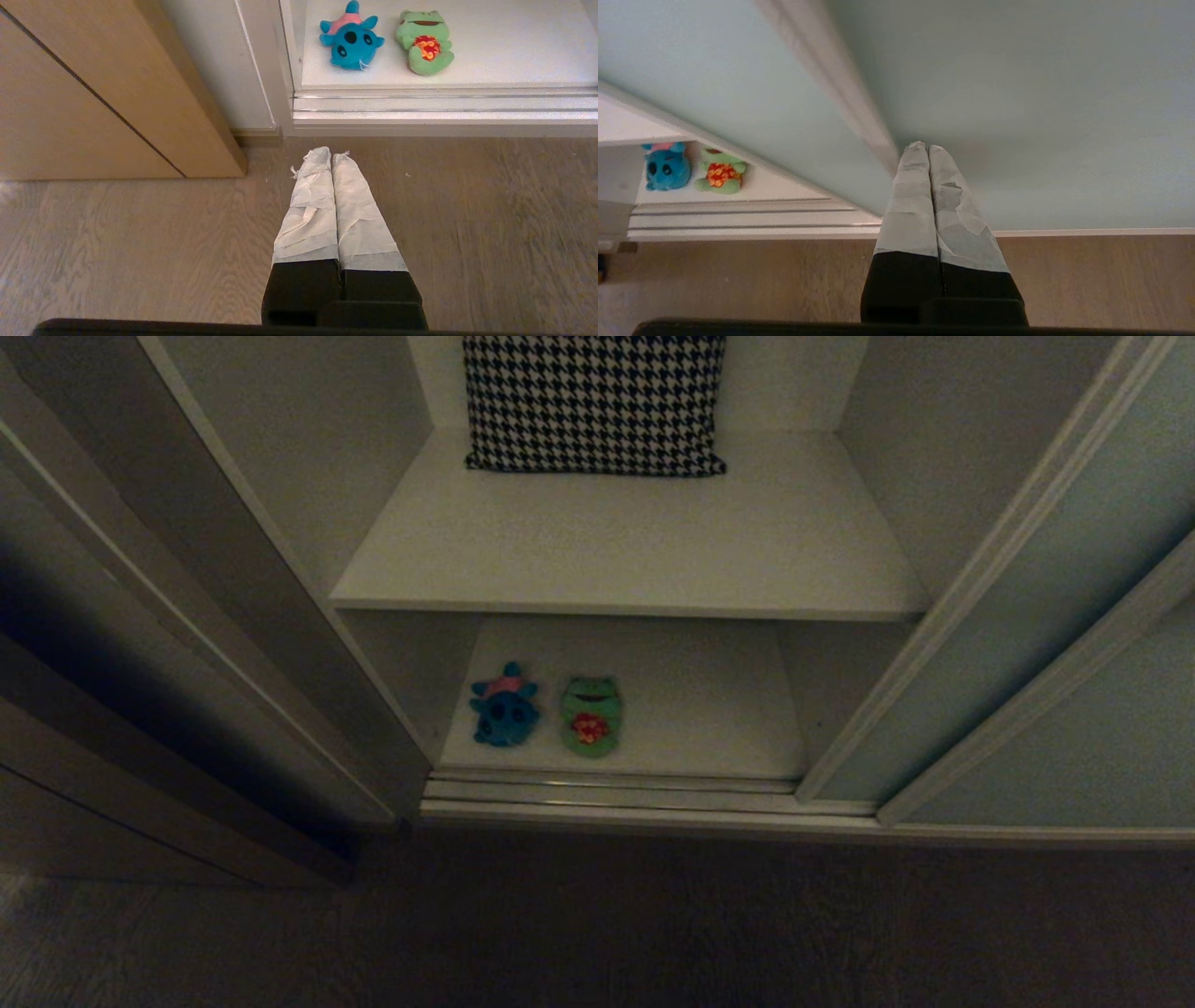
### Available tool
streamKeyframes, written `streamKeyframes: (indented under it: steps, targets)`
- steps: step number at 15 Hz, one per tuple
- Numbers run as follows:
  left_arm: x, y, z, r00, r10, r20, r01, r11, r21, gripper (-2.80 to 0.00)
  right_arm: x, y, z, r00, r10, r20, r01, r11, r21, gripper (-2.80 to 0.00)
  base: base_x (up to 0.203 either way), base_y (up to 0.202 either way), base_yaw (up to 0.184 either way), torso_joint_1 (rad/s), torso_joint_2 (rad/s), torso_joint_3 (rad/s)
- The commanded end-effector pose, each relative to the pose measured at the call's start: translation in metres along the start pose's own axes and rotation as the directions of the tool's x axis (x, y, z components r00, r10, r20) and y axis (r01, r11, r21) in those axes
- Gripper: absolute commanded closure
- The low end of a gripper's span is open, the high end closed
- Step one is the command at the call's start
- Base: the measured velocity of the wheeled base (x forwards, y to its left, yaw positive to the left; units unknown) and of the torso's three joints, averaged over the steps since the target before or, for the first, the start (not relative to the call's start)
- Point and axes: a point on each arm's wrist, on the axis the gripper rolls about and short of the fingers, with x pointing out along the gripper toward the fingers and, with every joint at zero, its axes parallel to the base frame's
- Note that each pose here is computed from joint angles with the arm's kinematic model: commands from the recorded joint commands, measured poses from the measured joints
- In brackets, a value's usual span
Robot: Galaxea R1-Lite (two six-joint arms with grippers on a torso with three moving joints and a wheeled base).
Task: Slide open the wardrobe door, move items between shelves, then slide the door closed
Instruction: Close the door
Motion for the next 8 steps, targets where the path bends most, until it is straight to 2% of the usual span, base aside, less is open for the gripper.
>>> streamKeyframes:
  steps: [1,8]
  targets:
    - [0.000,0.000,0.000,1.000,0.001,-0.002,-0.001,1.000,0.000,0.00,0.002,0.006,-0.001,1.000,0.026,-0.004,-0.026,1.000,-0.002,0.00,0.000,0.000,0.000,0.000,0.00,0.000]
    - [0.000,0.000,0.000,1.000,0.000,-0.002,0.000,1.000,0.000,0.00,-0.001,0.038,0.001,0.995,0.104,0.005,-0.103,0.994,-0.035,0.00,0.000,0.000,0.000,0.000,0.00,0.000]
